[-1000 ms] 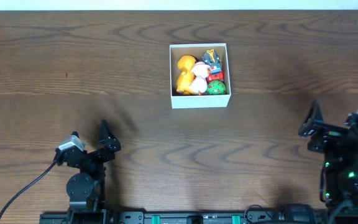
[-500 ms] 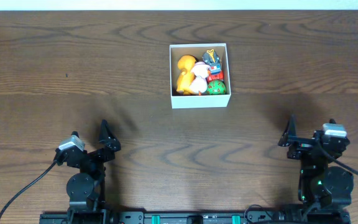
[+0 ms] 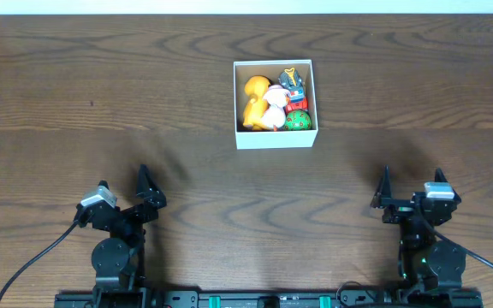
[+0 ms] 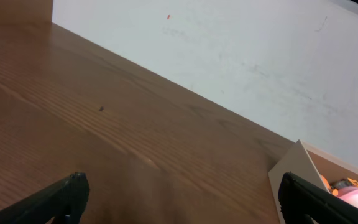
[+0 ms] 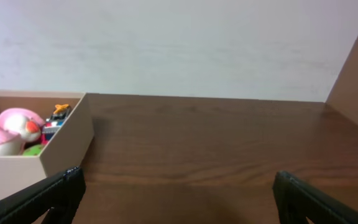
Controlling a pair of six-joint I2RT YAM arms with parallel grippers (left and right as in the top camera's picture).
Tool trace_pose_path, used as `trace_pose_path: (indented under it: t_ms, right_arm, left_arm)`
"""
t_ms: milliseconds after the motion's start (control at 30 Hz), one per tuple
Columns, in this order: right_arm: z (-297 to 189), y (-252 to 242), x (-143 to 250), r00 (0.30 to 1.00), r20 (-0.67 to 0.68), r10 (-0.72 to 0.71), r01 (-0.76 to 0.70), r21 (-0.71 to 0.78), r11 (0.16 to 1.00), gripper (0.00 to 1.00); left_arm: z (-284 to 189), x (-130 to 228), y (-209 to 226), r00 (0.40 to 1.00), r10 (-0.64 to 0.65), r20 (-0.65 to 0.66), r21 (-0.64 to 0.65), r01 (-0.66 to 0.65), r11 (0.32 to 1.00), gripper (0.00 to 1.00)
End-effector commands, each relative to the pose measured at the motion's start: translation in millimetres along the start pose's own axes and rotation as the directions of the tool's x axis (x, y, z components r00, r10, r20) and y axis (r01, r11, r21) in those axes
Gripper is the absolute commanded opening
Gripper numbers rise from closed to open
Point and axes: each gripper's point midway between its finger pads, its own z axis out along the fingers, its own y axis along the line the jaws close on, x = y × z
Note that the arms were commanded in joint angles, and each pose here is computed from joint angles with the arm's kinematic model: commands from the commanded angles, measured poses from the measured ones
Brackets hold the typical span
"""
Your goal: Pack container
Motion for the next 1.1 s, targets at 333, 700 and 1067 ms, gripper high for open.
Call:
trace_pose_path:
  t_ms: [333, 700, 1067]
  right_arm:
    - [4, 10, 27, 0.998, -0.033, -0.056, 0.054, -0.053, 0.997, 0.99]
    - [6, 10, 33, 0.997, -0.061, -0.057, 0.054, -0.054, 0.997, 0.99]
    - [6, 10, 34, 0.996, -0.065, -0.058, 0.054, -0.054, 0.997, 0.99]
  left_arm:
    - [1, 16, 9, 0.999, 0.022, -0.043, -0.03, -0.024, 0.999, 0.98]
    - [1, 16, 9, 0.999, 0.022, -0.043, -0.03, -0.024, 0.999, 0.98]
    - [1, 16, 9, 0.999, 0.022, -0.043, -0.03, -0.024, 0.999, 0.98]
